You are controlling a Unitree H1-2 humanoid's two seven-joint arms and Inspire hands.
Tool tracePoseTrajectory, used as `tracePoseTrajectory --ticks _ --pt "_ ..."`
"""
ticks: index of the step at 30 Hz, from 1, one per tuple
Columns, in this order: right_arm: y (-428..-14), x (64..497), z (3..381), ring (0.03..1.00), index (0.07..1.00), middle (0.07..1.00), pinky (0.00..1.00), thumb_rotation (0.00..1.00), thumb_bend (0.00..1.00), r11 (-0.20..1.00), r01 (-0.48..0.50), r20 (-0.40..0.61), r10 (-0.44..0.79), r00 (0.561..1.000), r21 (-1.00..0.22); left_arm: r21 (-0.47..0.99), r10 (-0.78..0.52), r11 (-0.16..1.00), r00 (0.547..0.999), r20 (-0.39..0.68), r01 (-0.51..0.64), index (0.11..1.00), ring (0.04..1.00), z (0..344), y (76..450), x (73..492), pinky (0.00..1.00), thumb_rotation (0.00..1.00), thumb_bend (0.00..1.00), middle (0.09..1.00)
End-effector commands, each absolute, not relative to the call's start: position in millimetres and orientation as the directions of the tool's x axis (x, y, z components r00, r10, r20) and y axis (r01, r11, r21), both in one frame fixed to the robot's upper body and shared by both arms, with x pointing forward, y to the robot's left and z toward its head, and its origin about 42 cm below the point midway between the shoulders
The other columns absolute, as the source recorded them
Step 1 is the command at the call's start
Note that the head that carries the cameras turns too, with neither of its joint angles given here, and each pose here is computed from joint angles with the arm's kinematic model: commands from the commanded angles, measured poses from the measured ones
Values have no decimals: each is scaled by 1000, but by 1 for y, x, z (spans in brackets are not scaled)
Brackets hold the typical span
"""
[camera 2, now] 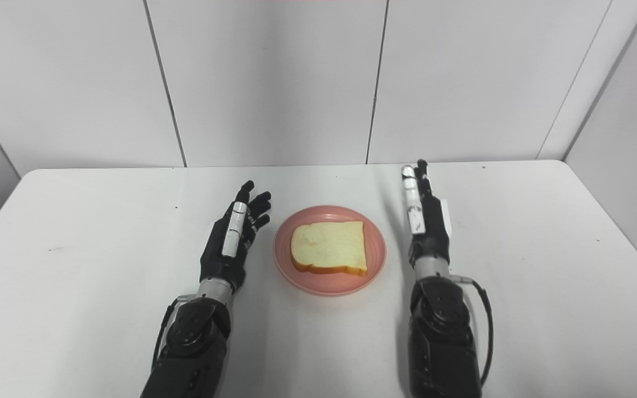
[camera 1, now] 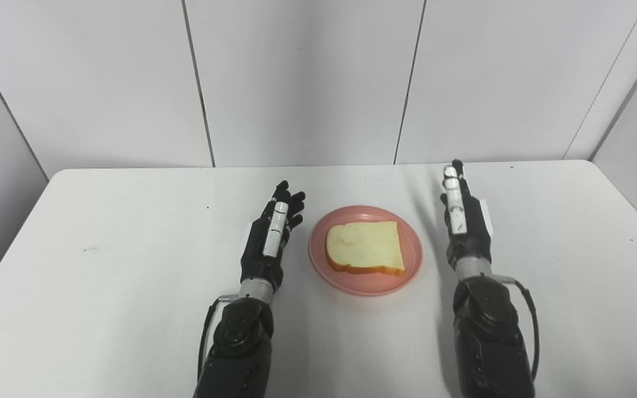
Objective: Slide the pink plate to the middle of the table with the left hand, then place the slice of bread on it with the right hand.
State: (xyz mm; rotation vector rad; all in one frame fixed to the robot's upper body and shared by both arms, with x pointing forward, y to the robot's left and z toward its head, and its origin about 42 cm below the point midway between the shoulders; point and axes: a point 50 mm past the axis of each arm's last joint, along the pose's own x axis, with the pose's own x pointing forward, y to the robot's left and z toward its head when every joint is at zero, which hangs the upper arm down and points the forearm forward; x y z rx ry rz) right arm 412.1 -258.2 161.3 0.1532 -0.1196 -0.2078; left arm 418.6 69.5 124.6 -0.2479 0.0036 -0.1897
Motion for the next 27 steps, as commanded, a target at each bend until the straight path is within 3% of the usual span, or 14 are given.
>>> tracePoseTrajectory --ticks 1,11,18,27 --pt "-258 420 182 987 976 998 987 988 834 954 176 177 -222 959 243 -237 -162 962 981 -104 134 905 870 96 78 407 879 827 768 829" --pt "-257 412 169 977 961 979 980 1000 852 956 155 74 -179 981 251 -232 -137 966 988 -71 117 892 886 99 74 407 867 820 773 870" --pt "-261 408 162 929 927 921 960 1000 835 967 131 51 -146 988 220 -224 -119 969 992 -48 106 908 971 104 70 407 966 818 819 959" --pt "-266 402 154 916 876 880 925 1000 879 997 71 83 -71 994 -2 -195 -100 976 995 -21 94 960 1000 110 68 405 1000 846 811 1000"
